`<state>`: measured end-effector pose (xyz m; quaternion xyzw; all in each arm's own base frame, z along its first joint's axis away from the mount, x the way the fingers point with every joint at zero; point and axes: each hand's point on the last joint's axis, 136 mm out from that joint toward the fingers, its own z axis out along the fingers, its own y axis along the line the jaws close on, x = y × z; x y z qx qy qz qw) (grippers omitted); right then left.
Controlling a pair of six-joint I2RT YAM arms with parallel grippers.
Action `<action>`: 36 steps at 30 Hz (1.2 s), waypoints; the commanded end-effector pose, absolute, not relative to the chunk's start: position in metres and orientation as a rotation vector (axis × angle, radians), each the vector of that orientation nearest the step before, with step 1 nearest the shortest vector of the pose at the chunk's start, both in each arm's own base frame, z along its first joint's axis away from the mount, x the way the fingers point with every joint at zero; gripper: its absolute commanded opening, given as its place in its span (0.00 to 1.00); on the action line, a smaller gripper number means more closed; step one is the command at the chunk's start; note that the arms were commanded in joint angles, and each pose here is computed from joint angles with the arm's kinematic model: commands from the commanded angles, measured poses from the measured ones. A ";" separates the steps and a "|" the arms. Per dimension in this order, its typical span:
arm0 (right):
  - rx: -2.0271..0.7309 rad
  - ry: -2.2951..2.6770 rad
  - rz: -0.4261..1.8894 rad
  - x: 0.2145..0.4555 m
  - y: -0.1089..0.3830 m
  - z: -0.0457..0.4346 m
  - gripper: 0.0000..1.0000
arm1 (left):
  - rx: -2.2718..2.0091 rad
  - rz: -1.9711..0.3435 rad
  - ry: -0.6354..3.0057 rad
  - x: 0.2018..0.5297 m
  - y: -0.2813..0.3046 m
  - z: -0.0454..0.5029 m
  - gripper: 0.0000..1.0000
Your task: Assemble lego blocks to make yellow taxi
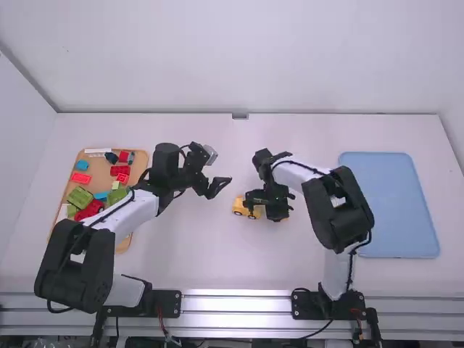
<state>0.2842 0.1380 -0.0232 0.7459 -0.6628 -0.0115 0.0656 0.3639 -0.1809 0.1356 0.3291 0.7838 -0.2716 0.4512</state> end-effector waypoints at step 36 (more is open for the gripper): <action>2.321 -2.670 -1.366 0.323 0.152 0.042 0.99 | 1.459 -0.901 1.421 0.296 -0.225 0.094 0.99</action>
